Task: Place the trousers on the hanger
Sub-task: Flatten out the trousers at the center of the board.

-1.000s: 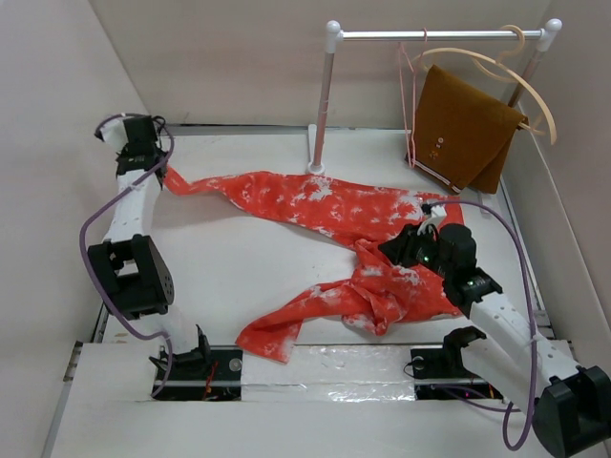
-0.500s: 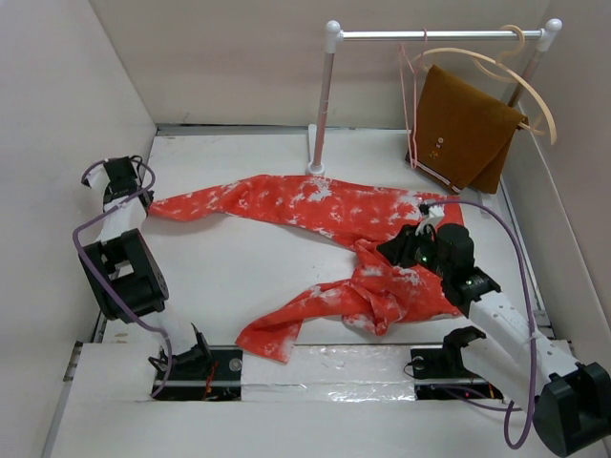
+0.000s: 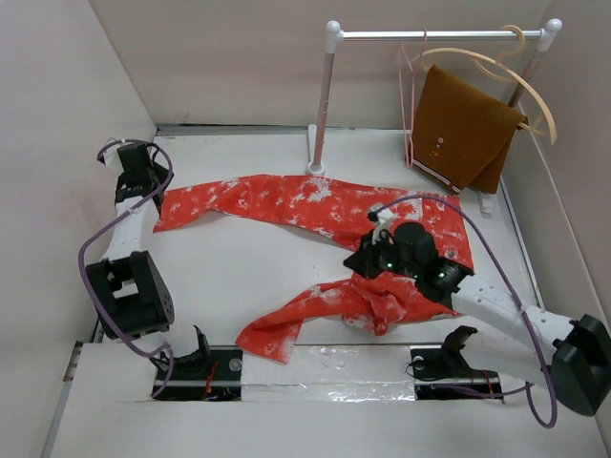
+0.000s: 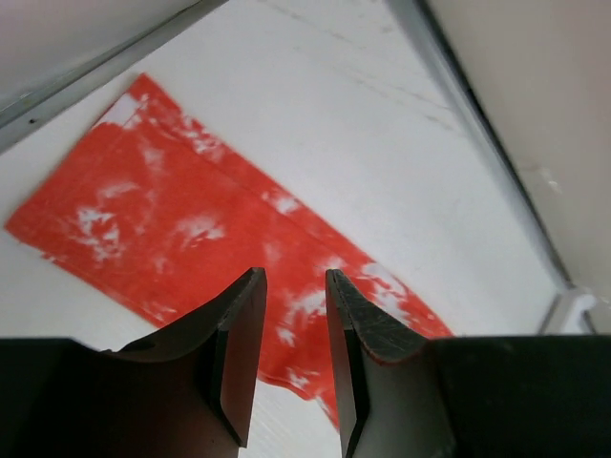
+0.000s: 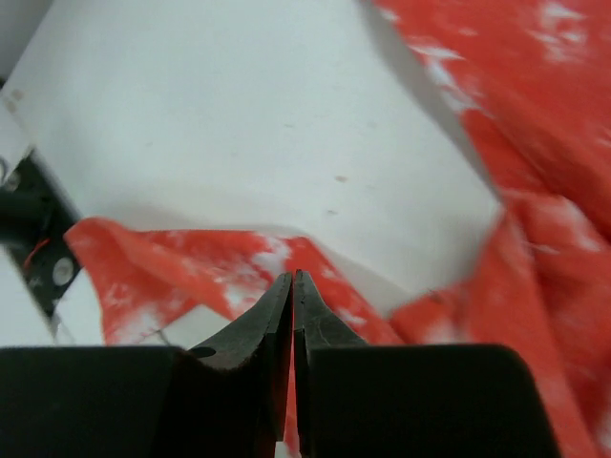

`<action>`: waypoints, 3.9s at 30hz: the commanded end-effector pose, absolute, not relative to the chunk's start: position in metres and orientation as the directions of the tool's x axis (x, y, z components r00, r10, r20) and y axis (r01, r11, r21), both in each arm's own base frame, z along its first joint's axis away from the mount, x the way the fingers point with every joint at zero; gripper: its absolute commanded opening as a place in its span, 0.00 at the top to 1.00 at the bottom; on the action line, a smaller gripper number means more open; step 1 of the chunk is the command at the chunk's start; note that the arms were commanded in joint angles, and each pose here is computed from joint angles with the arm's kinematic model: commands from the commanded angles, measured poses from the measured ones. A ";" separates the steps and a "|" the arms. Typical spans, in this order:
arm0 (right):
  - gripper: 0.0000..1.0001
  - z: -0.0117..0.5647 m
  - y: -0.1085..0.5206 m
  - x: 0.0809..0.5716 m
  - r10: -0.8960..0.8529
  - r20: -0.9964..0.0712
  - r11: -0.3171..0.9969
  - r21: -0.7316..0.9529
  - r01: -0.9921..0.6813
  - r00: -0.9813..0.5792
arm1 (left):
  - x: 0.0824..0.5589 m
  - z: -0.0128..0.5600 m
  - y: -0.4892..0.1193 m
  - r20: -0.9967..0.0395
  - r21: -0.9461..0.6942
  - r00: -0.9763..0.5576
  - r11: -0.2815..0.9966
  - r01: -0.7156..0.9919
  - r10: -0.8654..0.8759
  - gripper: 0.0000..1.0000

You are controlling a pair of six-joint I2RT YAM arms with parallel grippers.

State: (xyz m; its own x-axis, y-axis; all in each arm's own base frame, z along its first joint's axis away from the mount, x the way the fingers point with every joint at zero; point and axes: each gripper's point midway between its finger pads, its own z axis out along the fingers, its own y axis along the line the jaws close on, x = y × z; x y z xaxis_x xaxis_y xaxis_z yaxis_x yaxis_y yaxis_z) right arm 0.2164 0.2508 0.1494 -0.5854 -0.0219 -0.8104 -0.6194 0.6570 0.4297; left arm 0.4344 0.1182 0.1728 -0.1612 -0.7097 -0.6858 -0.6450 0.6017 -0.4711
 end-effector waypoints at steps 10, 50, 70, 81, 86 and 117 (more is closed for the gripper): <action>0.35 0.124 0.394 0.132 -0.488 -0.785 0.281 0.273 -0.920 -0.382 | 0.406 0.311 0.039 -0.772 -0.589 0.016 0.707 -0.391 -0.635 0.76; 1.00 0.169 0.529 0.302 -0.299 -0.841 0.338 0.349 -0.874 -0.451 | 0.289 0.186 -0.002 -0.661 -0.693 -0.036 0.628 -0.353 -0.749 0.72; 0.28 0.137 0.492 0.211 -0.397 -0.782 0.276 0.398 -0.875 -0.481 | 0.232 0.088 0.014 -0.581 -0.577 -0.101 0.496 -0.649 -0.808 0.63; 0.37 0.207 0.411 0.231 -0.197 -0.880 0.397 0.332 -0.856 -0.433 | 0.214 0.061 -0.002 -0.492 -0.479 -0.183 0.441 -0.759 -0.851 0.65; 0.40 0.211 0.372 0.244 -0.152 -0.889 0.453 0.325 -0.830 -0.431 | 0.223 0.055 0.002 -0.516 -0.428 -0.203 0.456 -0.781 -0.832 0.66; 0.76 0.228 0.326 0.266 -0.025 -0.897 0.489 0.375 -0.788 -0.442 | 0.383 0.140 0.096 -0.696 -0.354 -0.073 0.430 -0.830 -0.714 0.60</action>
